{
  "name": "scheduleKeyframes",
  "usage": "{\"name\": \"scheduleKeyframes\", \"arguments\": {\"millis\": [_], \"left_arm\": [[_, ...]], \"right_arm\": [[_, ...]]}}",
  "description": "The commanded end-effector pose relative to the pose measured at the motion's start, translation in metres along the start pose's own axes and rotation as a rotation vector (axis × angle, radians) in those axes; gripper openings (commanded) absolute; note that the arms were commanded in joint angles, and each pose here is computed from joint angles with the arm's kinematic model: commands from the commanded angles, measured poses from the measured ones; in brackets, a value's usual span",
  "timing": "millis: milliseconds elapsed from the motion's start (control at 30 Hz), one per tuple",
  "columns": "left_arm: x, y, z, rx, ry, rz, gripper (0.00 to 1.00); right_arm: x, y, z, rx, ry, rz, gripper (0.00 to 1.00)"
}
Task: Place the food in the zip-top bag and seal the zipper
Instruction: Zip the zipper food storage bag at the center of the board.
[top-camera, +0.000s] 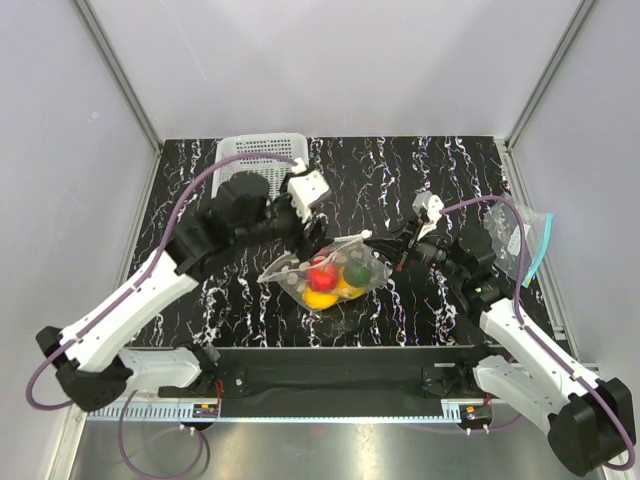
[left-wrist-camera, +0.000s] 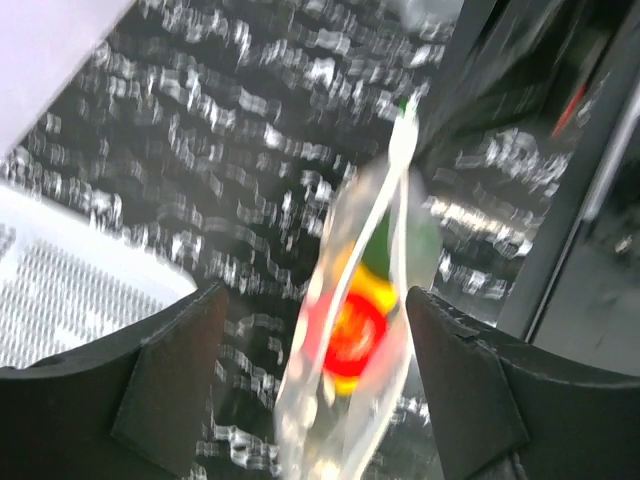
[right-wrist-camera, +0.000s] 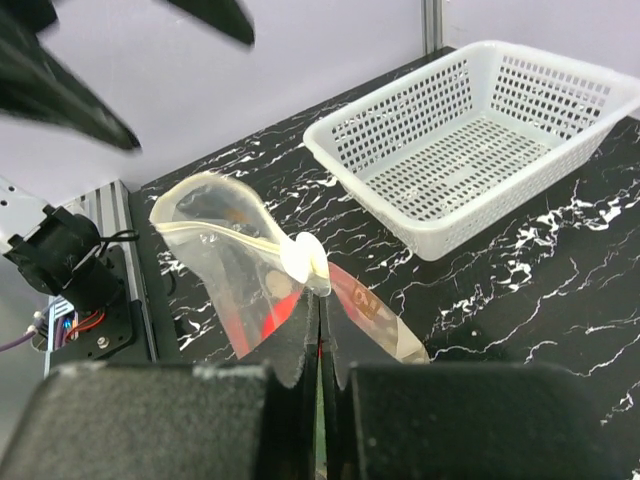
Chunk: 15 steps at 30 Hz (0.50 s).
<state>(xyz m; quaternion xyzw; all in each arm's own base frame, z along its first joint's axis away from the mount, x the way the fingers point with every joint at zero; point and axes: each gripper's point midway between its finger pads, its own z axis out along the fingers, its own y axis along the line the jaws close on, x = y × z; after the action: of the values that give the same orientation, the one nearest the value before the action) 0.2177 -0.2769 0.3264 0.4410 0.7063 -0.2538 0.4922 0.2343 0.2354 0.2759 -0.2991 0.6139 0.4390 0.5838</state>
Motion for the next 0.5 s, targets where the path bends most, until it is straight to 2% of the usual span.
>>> {"name": "scheduleKeyframes", "arguments": {"millis": [0,233,467], "left_arm": [[-0.037,-0.012,0.006,0.107,-0.054,-0.006,0.76],[-0.038,-0.023,0.046,0.222,0.006,-0.029,0.68],[-0.035,-0.030,0.060,0.284,0.034,-0.028,0.65]], "right_arm": [[-0.003,0.003,0.000,-0.017,-0.025,-0.040,0.00],[-0.001,0.007,-0.003,-0.021,-0.028,-0.046,0.00],[-0.004,0.009,-0.005,-0.022,-0.037,-0.052,0.00]]}}
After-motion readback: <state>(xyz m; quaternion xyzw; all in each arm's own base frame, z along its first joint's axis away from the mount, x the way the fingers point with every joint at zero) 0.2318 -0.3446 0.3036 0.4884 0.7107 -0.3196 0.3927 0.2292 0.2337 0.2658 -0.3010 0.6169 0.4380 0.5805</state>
